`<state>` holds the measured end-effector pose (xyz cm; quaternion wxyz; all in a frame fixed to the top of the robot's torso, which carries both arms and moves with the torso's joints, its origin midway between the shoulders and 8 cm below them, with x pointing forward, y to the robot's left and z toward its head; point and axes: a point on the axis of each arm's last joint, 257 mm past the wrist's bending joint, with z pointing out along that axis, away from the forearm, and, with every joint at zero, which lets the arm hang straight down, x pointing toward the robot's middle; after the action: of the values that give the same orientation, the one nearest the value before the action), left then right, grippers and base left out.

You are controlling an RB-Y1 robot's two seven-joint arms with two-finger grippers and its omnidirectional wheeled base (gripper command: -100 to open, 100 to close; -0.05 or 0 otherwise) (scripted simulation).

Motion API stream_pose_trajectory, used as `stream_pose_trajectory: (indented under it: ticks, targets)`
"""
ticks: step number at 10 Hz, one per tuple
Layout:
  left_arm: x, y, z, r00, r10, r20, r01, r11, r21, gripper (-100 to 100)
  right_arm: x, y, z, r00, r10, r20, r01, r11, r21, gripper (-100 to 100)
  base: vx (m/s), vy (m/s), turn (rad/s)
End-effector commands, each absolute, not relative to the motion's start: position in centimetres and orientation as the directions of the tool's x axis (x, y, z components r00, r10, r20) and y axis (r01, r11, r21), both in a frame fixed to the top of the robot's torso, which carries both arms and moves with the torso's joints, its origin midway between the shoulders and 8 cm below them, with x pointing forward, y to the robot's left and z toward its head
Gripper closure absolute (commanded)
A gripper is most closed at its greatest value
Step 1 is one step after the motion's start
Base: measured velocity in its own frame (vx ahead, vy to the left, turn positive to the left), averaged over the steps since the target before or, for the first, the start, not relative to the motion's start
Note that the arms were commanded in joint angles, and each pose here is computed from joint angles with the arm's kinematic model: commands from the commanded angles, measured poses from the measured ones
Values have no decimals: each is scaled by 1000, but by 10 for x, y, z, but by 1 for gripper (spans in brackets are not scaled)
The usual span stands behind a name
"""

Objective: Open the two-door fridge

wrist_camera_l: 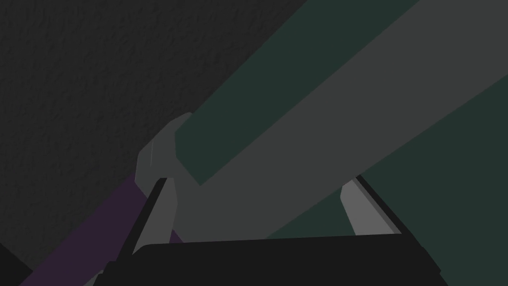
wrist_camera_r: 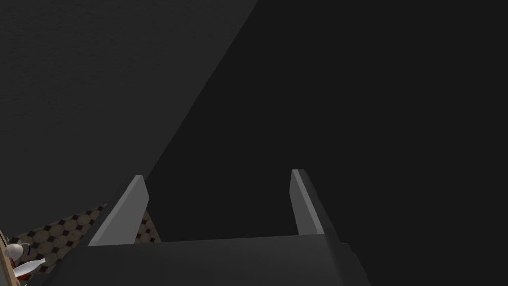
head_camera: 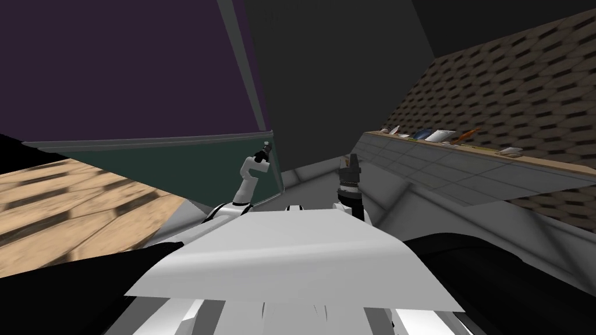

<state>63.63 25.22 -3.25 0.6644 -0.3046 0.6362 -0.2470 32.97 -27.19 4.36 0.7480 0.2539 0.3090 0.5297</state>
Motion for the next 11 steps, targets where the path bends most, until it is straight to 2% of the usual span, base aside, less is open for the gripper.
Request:
stream_pose_trajectory:
  ticks: [1,3,4,5,7,8,11]
  targets:
    - [653,228,-15,66,-725,-685,7,687,-727,-100,330,-272,44,248,949,-193,-635,310,707,0,-27,-30,135]
    - [660,235,-38,44,-721,-692,-39,690,-722,-100,330,-272,44,248,949,-193,-635,310,707,0,-11,-5,-1]
    - [669,213,-16,47,-731,-680,31,682,-731,-100,330,-272,44,248,949,-193,-635,310,707,0,-21,-20,196]
    - [675,212,-16,43,-729,-684,29,685,-728,-100,330,-272,44,248,949,-193,-635,310,707,0,-23,-30,122]
    - [681,220,-42,20,-724,-690,-22,689,-724,-100,330,-272,44,248,949,-193,-635,310,707,0,-6,-6,-12]
    - [690,196,-16,24,-733,-680,54,680,-731,-100,330,-272,44,248,949,-193,-635,310,707,0,-31,-23,207]
    - [699,204,-43,-1,-725,-689,1,689,-725,-100,330,-272,44,248,949,-193,-635,310,707,0,-13,-14,27]
